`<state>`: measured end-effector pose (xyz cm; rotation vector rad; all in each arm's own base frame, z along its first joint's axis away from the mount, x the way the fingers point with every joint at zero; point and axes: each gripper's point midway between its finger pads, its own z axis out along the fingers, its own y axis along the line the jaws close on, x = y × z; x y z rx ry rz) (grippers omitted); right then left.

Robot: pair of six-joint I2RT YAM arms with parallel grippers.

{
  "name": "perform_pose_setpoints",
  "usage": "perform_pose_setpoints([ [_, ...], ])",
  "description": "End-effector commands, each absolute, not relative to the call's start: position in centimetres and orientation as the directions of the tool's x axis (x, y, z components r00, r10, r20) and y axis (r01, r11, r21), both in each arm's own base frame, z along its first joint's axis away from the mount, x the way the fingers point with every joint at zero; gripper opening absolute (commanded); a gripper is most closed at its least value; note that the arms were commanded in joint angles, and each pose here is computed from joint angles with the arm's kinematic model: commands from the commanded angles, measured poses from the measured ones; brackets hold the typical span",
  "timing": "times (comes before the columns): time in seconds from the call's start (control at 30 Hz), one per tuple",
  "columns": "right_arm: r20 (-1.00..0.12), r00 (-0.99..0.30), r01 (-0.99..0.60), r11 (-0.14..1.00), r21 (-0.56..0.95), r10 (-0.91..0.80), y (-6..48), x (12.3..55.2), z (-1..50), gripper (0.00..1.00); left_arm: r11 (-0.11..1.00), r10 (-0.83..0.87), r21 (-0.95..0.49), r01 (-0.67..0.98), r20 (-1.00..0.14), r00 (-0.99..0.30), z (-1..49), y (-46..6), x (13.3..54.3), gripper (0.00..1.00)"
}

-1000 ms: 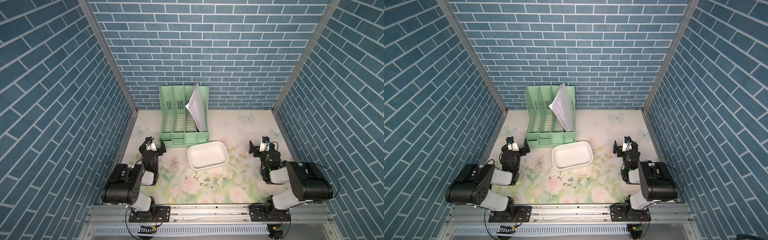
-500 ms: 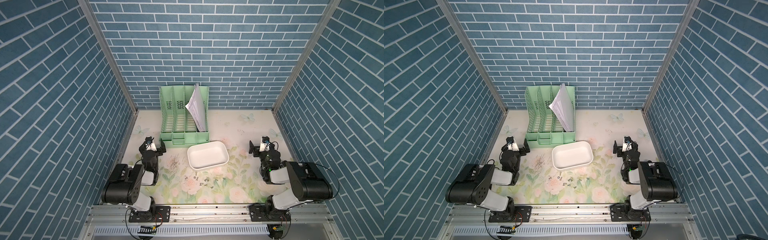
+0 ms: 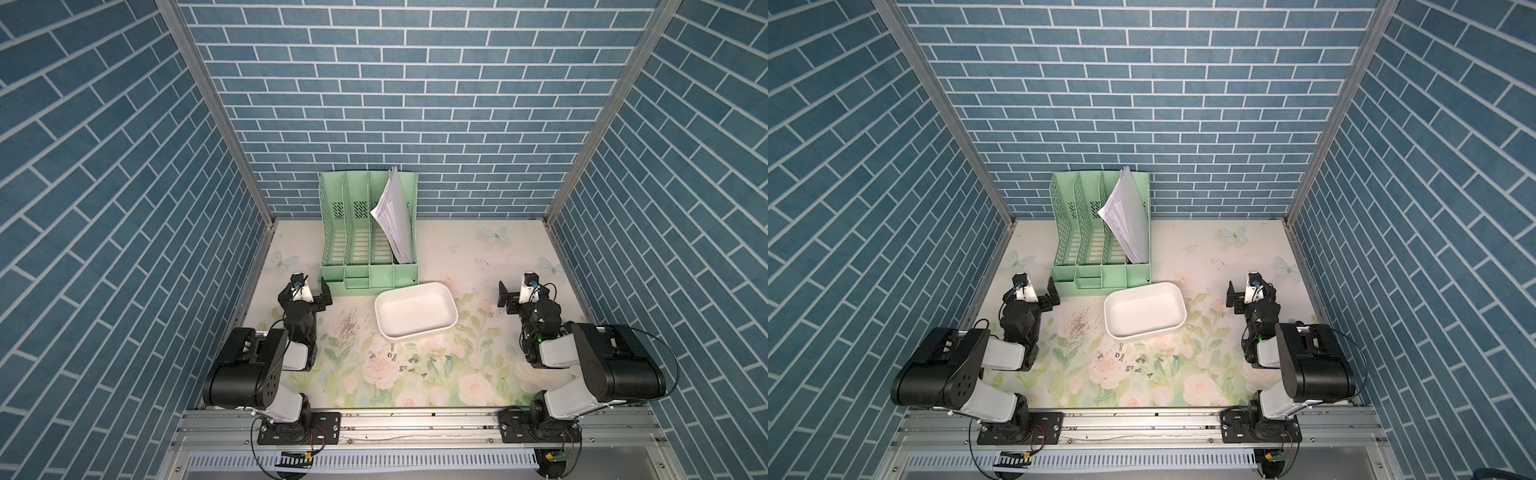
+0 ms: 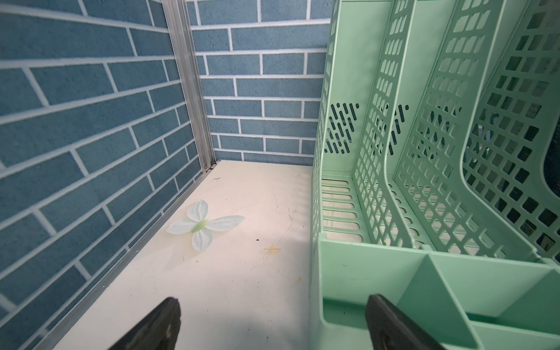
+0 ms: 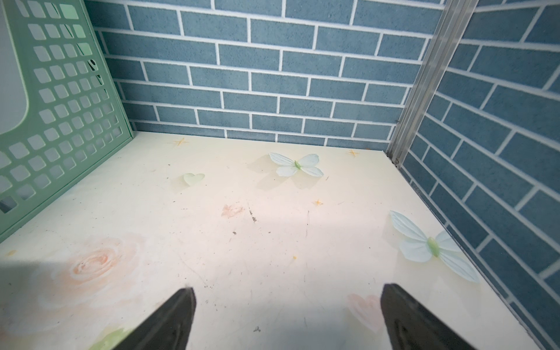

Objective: Put the screws on the desktop into the storage box
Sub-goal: Pick up the screw from the center of the board.

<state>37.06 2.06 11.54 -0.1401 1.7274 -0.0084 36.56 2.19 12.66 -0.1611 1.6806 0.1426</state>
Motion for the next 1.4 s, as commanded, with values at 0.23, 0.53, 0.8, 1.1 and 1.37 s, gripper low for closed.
perform_pose_setpoints([
  [0.23,-0.970,-0.204,-0.018,0.991,-0.130,-0.131,2.0,39.6,15.2,1.00,0.985,-0.004,0.040,-0.170,-0.968,-0.252,14.6,1.5,40.6,1.00],
  [0.53,-0.947,-0.281,-0.044,0.988,-0.150,-0.156,7.6,38.1,18.5,1.00,0.995,-0.064,-0.032,-0.092,-0.927,-0.369,17.5,-2.9,43.4,1.00],
  [0.8,-0.904,-0.408,-0.153,0.986,-0.068,-0.126,12.5,34.8,17.5,0.98,0.999,0.027,0.014,0.036,-0.905,-0.425,18.0,-9.3,40.8,1.00],
  [1.1,-0.830,-0.538,-0.262,0.965,-0.002,-0.148,16.8,29.6,14.8,0.95,0.993,0.025,-0.034,0.115,-0.880,-0.474,17.2,-12.8,36.4,1.00],
  [1.37,-0.767,-0.613,-0.369,0.927,0.070,-0.187,20.8,24.6,12.0,0.90,0.979,0.023,-0.096,0.180,-0.825,-0.565,15.1,-15.5,32.6,1.00],
])
